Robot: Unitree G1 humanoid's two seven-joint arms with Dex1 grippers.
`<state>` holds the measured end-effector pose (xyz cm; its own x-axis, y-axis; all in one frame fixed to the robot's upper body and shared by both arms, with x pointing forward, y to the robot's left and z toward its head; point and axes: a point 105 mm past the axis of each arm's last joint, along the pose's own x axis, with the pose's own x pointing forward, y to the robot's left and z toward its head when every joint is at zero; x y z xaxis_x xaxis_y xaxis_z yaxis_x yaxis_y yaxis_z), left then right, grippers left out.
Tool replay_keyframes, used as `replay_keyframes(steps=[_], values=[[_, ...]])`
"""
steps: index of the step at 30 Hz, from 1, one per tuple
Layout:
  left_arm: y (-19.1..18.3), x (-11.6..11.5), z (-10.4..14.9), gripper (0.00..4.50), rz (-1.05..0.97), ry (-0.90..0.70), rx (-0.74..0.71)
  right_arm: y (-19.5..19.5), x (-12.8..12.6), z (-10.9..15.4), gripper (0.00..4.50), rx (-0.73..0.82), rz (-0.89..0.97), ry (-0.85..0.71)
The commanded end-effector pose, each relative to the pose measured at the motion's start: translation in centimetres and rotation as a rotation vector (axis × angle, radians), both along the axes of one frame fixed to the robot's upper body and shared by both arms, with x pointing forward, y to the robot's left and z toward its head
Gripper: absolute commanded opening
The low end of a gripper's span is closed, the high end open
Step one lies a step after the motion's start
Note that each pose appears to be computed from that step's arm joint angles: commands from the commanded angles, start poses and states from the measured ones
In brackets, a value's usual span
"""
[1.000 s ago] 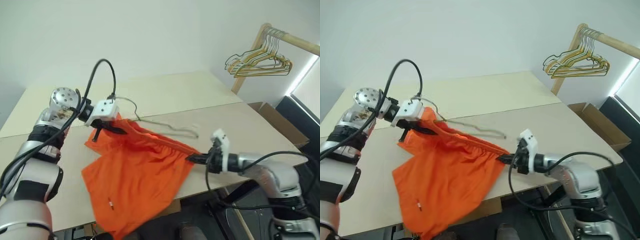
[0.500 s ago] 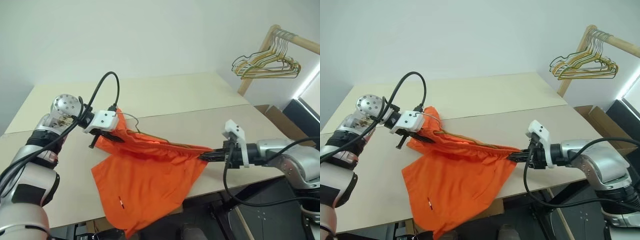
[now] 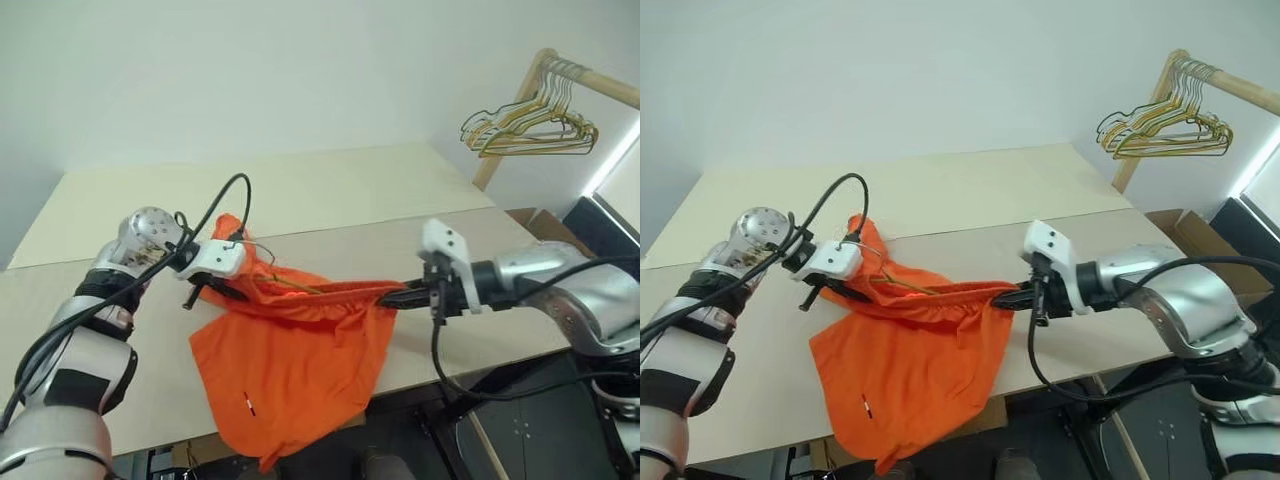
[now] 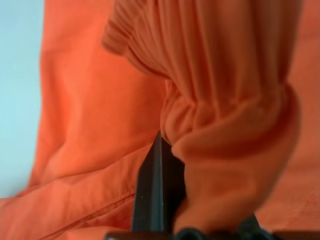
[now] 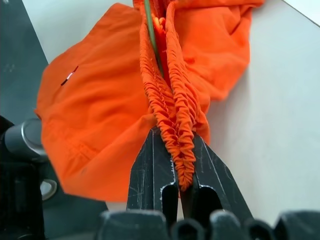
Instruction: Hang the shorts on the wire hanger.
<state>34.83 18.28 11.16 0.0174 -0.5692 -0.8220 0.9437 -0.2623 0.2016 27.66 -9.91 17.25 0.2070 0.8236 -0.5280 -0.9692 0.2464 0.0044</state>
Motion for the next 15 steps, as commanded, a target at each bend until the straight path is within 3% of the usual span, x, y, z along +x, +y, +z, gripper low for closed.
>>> replay_keyframes(steps=[1,4,9,14,15], values=[[-1.0,1.0,1.4,0.00,0.003,-0.049,-0.025,1.1,0.4,0.4,0.02,-0.045,-0.009,-0.046],[-1.5,1.4,2.0,0.00,0.016,-0.060,-0.063,0.7,0.6,-0.5,0.83,-0.100,-0.038,-0.039],[-1.4,1.9,2.9,0.00,0.054,-0.087,-0.101,-1.0,-0.1,-1.4,2.55,-0.172,-0.057,-0.039],[-0.8,1.5,2.8,0.00,0.053,-0.075,-0.095,-3.2,0.3,0.0,4.37,-0.177,-0.138,-0.079],[-0.8,1.5,2.7,0.00,0.053,-0.074,-0.094,-3.6,0.3,0.4,4.44,-0.176,-0.150,-0.089]])
